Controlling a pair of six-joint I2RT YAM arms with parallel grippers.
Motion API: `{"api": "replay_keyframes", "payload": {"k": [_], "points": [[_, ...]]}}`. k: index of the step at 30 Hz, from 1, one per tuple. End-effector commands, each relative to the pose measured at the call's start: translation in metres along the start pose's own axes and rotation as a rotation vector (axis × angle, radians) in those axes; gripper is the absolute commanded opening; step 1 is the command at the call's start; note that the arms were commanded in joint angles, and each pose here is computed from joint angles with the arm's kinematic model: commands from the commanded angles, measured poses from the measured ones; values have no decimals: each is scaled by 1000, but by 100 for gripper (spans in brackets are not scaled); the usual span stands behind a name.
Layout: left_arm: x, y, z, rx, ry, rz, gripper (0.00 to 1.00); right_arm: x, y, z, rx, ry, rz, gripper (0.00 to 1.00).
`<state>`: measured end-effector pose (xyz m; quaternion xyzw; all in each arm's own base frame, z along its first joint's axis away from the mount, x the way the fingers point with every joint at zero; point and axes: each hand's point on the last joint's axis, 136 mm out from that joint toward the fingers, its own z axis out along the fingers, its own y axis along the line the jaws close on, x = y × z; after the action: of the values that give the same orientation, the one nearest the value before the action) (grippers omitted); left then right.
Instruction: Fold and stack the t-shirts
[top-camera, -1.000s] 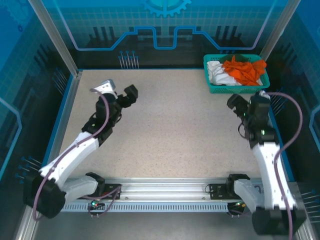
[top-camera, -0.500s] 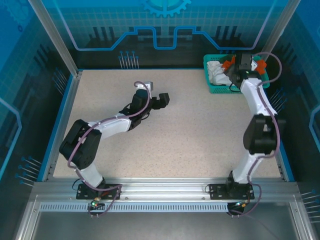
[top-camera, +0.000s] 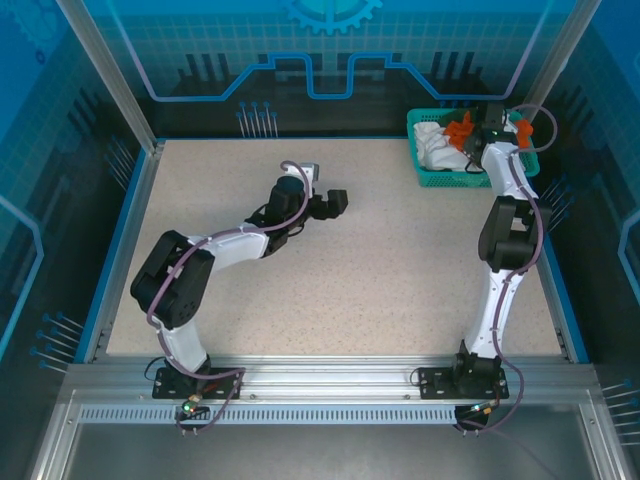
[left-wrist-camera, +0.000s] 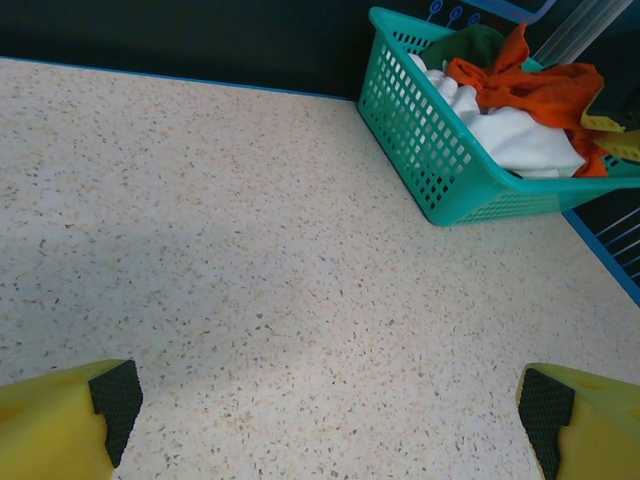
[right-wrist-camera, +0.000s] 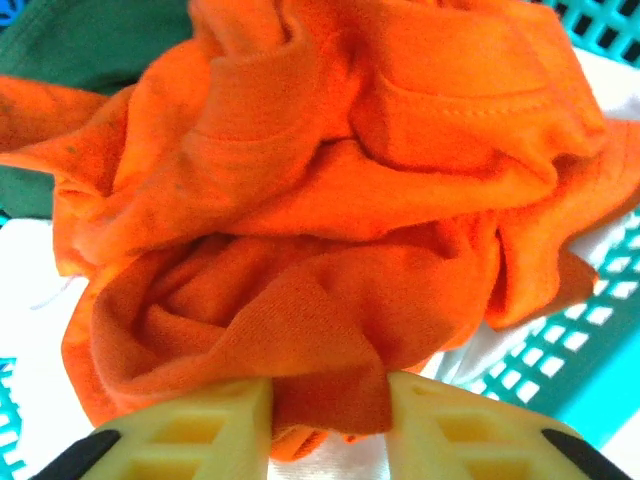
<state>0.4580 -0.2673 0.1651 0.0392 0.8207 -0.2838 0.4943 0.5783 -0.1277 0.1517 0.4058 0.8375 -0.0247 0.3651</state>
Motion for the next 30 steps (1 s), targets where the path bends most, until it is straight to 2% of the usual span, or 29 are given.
{"api": "replay_keyframes", "payload": {"k": [1, 6, 9, 11, 12, 23, 30], "points": [[-9, -10, 4, 44, -20, 17, 99, -11, 6, -5, -30, -26, -26, 12], [-7, -11, 5, 54, -14, 17, 99, -19, 21, -27, -68, -68, -70, 9], [-6, -12, 7, 60, -8, 12, 99, -28, 32, -53, -86, -138, -107, 8], [-5, -13, 7, 65, -7, 10, 99, -31, 41, -71, -104, -187, -137, 3], [-5, -13, 7, 67, -6, 10, 99, -33, 48, -82, -122, -216, -154, 0], [3, -22, 13, 95, 17, 15, 99, -59, 109, -194, -220, -517, -252, 0], [11, -30, 19, 108, 46, 32, 99, -92, 155, -289, -336, -698, -310, 0]]}}
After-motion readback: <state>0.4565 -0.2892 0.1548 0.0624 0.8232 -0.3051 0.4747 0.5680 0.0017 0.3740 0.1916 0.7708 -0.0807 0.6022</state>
